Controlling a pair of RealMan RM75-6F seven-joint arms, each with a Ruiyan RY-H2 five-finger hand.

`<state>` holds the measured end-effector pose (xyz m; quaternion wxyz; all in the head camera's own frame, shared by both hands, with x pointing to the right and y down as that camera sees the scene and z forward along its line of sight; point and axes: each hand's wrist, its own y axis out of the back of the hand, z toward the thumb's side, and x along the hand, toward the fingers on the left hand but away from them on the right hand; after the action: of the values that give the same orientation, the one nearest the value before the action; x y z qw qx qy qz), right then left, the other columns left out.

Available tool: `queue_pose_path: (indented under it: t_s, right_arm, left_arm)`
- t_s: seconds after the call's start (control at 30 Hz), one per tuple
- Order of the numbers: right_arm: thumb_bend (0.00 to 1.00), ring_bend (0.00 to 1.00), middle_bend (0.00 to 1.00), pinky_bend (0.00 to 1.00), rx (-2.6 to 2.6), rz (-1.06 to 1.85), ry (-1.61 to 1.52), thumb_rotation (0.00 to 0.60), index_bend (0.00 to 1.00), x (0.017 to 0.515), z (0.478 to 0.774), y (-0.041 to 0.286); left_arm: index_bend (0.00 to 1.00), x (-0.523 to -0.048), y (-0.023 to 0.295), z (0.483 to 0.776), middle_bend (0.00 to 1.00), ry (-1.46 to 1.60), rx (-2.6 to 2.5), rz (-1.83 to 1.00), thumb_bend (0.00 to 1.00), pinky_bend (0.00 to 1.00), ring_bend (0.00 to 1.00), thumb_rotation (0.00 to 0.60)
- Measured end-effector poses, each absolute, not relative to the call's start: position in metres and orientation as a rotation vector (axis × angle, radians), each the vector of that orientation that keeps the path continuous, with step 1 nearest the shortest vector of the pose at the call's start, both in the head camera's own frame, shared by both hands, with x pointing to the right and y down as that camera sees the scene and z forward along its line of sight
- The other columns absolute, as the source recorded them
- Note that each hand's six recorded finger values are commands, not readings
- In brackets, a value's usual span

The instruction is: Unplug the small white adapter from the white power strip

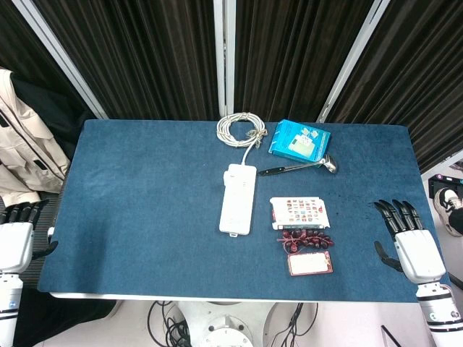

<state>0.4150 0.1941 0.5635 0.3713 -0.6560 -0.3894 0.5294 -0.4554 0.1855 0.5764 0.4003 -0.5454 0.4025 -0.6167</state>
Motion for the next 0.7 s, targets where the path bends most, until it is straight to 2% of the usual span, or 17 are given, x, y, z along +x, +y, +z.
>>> queue_pose_path:
  t_s: [0.1,0.17,0.27,0.7]
  right_arm:
    - [0.33,0.0,0.08,0.0,-1.689,1.36,-0.989,0.6,0.0,0.413,0.566,0.193]
    - [0.33,0.0,0.08,0.0,-1.693,1.359,-0.98,0.6,0.0,0.411,0.567,0.191]
    - [0.33,0.0,0.08,0.0,-1.698,1.35,-0.967,0.6,0.0,0.408,0.568,0.19]
    - [0.34,0.0,0.08,0.0,-1.808,1.271,-0.859,0.6,0.0,0.377,0.585,0.181]
  left_arm:
    - [0.15,-0.453,0.188,0.582,0.14,1.012,-1.413,-1.587,0.11,0.08,0.05,0.6]
    - [0.09,-0.452,0.191,0.584,0.07,1.008,-1.44,-1.601,0.11,0.01,0.01,0.6]
    - [0.02,-0.45,0.193,0.584,0.0,1.016,-1.476,-1.596,0.11,0.0,0.0,0.6]
    - [0.0,-0.434,0.188,0.578,0.0,1.007,-1.481,-1.482,0.11,0.0,0.0,0.6]
